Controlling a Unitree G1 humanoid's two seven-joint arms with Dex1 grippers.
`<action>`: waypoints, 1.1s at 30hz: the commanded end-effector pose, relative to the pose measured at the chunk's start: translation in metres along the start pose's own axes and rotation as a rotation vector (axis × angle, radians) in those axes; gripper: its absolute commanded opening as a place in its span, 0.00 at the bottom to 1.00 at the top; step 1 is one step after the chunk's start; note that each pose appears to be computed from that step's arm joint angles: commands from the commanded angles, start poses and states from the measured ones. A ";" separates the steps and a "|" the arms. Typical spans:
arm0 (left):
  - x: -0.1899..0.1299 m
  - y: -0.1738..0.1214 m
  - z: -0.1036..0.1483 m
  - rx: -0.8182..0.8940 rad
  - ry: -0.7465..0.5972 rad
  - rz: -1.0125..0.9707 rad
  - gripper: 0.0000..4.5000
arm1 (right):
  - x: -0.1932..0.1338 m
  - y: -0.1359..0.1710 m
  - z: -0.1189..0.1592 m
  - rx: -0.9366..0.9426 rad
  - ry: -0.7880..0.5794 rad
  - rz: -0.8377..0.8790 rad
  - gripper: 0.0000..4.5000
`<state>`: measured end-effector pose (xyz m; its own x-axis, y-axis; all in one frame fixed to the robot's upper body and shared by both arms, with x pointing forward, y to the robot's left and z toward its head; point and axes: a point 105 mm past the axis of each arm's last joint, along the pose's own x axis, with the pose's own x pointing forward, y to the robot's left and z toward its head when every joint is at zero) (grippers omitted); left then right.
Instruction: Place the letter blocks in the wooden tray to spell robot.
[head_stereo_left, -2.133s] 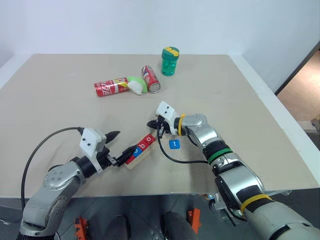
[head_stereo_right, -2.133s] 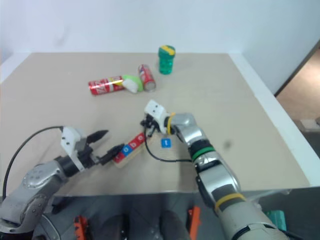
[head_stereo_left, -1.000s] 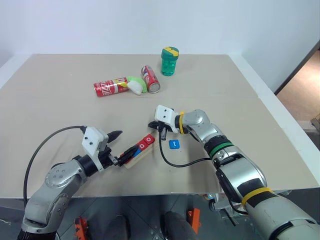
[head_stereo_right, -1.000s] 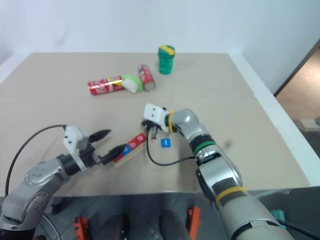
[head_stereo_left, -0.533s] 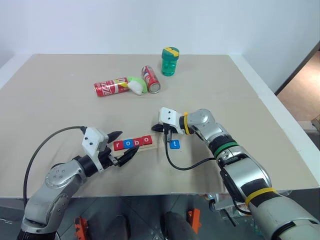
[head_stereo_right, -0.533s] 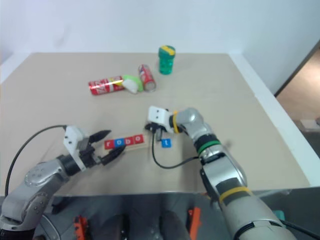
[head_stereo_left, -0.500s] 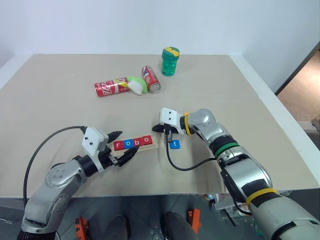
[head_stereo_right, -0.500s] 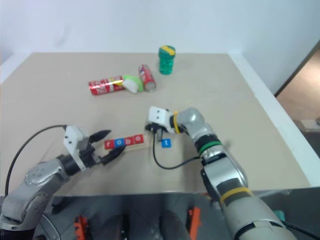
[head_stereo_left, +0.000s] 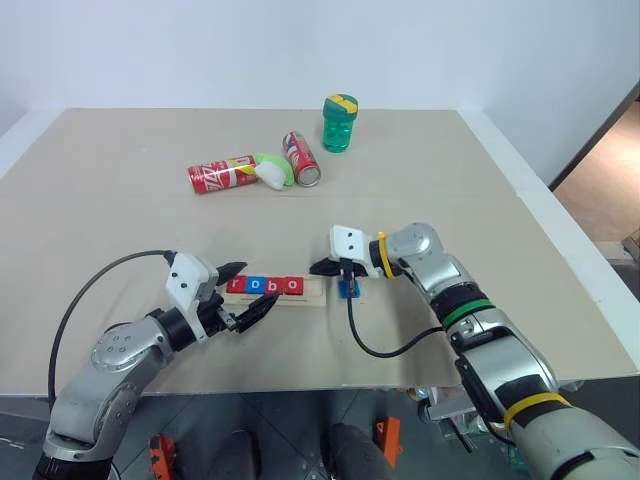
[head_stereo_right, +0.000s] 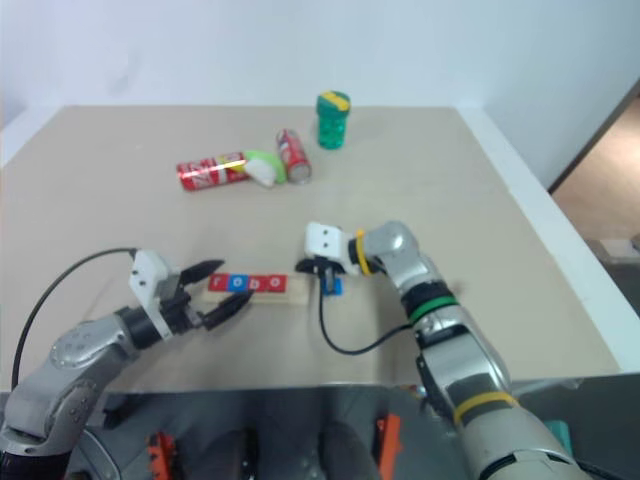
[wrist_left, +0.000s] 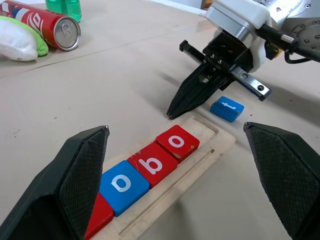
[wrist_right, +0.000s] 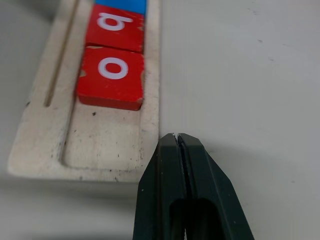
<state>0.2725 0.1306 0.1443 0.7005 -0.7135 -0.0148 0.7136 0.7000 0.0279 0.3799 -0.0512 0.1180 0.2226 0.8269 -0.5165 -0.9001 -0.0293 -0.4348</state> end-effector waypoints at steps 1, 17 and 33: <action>0.000 -0.001 0.007 0.032 -0.015 -0.021 1.00 | -0.005 0.007 0.011 -0.027 -0.036 0.023 0.00; -0.002 -0.020 0.002 0.119 0.081 -0.275 1.00 | -0.076 0.004 0.014 0.254 -0.189 -0.088 0.14; 0.001 -0.027 0.004 0.122 0.094 -0.332 1.00 | -0.069 0.029 -0.010 0.336 -0.143 0.001 0.98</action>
<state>0.2546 0.1129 0.1412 0.4342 -0.8882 -0.1501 0.9004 0.4231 0.1008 0.3351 -0.1212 0.1266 0.1679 0.8941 -0.4151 -0.9855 0.1415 -0.0938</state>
